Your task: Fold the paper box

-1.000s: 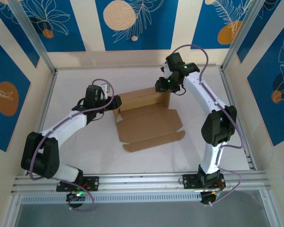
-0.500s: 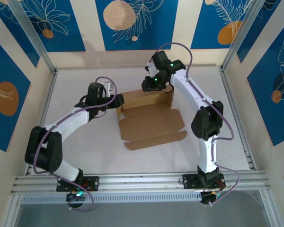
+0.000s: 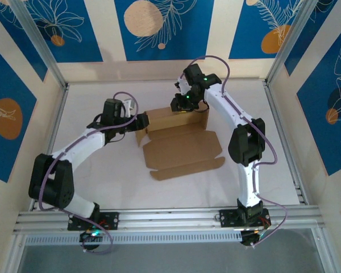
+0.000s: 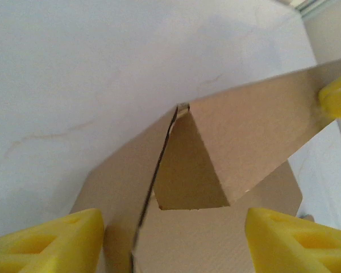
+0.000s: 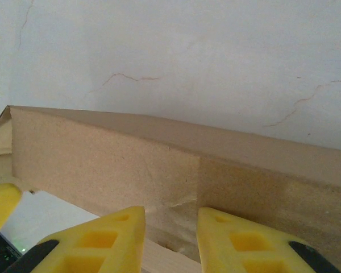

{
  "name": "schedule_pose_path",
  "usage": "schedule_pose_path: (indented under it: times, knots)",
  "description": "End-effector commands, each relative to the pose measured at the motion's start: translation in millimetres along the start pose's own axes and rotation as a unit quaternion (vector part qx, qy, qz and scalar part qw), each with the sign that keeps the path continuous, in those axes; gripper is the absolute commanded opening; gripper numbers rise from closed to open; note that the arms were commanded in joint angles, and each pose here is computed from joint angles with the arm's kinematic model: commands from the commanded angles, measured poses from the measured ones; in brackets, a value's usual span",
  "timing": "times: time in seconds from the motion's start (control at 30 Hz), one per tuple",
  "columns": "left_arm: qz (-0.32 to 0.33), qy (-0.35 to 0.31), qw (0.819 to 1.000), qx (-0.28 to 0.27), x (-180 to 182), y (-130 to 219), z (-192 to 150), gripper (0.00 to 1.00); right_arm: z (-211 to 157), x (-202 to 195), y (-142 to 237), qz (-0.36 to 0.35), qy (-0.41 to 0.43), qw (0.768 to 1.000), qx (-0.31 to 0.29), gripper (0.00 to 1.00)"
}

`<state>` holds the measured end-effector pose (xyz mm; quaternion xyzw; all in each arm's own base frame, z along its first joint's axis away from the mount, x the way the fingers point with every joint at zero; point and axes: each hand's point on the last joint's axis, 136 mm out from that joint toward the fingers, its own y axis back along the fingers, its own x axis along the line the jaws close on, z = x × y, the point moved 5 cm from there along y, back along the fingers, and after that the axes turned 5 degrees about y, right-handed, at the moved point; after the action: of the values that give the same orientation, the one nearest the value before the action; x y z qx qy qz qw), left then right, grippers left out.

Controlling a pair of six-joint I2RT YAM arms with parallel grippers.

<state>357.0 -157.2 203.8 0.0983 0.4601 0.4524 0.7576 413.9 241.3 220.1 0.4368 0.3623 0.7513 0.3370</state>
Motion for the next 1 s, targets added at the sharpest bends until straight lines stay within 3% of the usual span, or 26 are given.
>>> schedule_pose_path:
  times: [0.0,0.17,0.37,0.57,0.97]
  knots:
    - [-0.010,-0.021,0.997,-0.070,-3,37,32,0.67,-12,-5,-4,0.001,-0.019,0.999,0.027,0.32]
    - [0.028,-0.033,0.990,-0.132,24,59,42,0.68,-12,-4,-5,0.003,-0.018,0.999,0.028,0.32]
    - [0.171,-0.088,0.974,-0.121,69,52,47,0.56,-13,-4,-6,0.004,-0.019,0.999,0.031,0.32]
    - [0.121,-0.097,0.988,0.019,71,15,17,0.54,-11,-3,-6,0.003,-0.020,0.999,0.033,0.33]
    - [0.068,-0.197,0.974,0.087,18,10,-44,0.63,-7,-3,-6,-0.003,-0.022,0.999,0.034,0.32]
